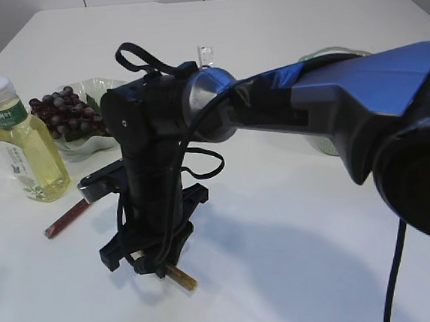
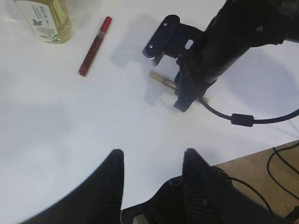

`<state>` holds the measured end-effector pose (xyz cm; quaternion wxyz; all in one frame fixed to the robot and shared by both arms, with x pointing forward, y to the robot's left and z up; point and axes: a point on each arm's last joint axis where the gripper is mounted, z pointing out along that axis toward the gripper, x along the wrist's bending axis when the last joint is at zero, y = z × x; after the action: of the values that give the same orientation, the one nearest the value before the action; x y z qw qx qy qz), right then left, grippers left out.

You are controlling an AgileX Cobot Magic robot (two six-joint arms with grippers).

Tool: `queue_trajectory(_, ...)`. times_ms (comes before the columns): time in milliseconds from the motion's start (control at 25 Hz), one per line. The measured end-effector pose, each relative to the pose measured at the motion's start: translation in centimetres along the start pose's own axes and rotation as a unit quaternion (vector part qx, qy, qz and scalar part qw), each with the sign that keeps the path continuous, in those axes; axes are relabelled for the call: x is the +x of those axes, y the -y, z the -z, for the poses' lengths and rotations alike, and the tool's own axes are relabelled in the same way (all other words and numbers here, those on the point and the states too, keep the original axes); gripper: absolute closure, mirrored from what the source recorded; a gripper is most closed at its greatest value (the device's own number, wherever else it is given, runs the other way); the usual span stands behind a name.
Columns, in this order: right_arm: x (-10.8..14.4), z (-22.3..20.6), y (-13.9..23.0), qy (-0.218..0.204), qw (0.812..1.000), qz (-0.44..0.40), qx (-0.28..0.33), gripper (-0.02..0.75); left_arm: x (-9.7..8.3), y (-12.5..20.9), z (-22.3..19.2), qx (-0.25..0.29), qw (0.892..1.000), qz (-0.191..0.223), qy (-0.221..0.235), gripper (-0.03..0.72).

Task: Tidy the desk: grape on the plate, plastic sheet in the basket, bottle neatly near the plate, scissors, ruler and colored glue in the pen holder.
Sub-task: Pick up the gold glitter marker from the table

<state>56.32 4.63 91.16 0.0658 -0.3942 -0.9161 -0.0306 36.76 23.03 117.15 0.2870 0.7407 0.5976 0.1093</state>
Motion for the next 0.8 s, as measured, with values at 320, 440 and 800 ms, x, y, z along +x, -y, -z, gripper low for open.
queue_trajectory(320,-0.6,0.5,2.1,0.032,0.999,0.009,0.024,0.560,-0.2,0.1,0.0,0.003,1.000,0.004,0.011,0.379)
queue_trajectory(440,-0.6,0.9,2.2,0.035,0.999,0.011,0.021,0.560,-0.4,0.1,0.0,0.006,1.000,0.007,0.021,0.379)
queue_trajectory(800,-0.6,0.9,2.2,0.039,0.999,0.012,0.021,0.561,-0.6,0.2,0.0,0.010,0.999,0.011,0.034,0.379)
